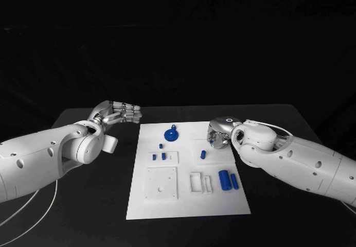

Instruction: Assemble the parts on the task board

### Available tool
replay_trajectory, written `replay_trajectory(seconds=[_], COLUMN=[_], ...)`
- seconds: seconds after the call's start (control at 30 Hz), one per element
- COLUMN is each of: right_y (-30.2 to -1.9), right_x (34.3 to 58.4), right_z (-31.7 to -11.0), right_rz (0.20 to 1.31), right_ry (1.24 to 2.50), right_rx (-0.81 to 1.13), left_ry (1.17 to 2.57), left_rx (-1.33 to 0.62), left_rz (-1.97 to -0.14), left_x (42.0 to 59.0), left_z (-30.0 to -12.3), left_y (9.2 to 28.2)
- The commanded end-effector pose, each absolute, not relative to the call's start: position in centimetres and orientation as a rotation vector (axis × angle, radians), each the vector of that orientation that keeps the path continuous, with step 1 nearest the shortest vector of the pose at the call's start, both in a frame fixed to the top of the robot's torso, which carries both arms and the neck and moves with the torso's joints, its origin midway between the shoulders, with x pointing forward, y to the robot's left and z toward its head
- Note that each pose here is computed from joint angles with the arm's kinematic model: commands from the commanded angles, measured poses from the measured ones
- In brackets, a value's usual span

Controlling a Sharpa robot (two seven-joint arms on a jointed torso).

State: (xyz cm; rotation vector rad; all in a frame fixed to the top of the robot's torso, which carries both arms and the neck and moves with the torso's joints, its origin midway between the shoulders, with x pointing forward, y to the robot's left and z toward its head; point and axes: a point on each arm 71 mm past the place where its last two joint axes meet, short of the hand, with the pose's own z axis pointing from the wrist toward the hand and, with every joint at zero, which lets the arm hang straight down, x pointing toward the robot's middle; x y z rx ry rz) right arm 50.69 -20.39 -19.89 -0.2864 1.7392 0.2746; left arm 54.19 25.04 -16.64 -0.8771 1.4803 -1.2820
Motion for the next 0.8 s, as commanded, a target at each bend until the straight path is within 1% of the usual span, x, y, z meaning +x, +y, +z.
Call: replay_trajectory(seconds=[0.03,0.3,0.57,0.8], right_y=[-20.3,-20.7,-20.9,-20.2], right_x=[50.4,50.7,50.9,50.6], right_z=[-20.8,-20.2,-18.2,-16.8], right_rz=[0.273,0.311,0.377,0.441], right_ry=[1.761,1.734,1.701,1.68], right_rx=[-0.279,-0.219,-0.148,-0.124], left_ry=[1.484,1.48,1.474,1.474], left_rx=[-0.875,-0.877,-0.882,-0.882], left_rz=[-1.299,-1.287,-1.272,-1.271], left_x=[54.2,54.3,54.6,54.6], left_z=[-16.5,-16.5,-16.6,-16.6], left_y=[24.8,25.2,25.6,25.6])
